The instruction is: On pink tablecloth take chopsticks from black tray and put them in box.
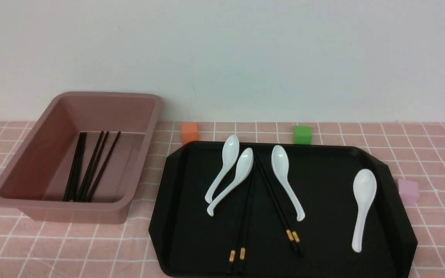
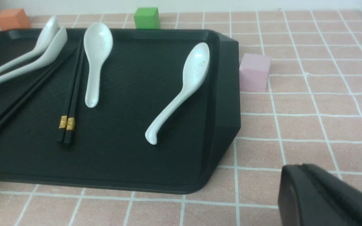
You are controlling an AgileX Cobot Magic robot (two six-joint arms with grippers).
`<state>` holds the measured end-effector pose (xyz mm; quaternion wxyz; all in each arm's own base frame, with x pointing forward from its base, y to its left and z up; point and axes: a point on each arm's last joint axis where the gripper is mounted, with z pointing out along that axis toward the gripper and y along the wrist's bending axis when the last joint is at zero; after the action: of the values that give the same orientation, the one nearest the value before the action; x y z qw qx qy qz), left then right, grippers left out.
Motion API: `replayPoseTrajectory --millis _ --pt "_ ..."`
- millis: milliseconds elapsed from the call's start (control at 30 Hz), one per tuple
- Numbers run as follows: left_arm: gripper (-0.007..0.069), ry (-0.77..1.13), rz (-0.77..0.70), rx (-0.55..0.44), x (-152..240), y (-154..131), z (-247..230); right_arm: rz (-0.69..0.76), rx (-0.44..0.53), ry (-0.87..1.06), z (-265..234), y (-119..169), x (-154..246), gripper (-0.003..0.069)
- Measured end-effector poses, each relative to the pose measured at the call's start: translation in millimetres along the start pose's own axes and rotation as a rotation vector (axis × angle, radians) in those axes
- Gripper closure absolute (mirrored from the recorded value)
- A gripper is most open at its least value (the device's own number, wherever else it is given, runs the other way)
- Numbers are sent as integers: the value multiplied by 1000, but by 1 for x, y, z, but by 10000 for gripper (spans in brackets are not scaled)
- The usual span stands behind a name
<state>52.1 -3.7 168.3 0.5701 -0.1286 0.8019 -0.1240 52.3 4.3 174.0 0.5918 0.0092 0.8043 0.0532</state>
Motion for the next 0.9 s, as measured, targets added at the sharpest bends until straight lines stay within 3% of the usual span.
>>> replayPoseTrajectory --millis 900 --pt "386 0 0 0 0 0 0 -2 1 5 0 0 0 655"
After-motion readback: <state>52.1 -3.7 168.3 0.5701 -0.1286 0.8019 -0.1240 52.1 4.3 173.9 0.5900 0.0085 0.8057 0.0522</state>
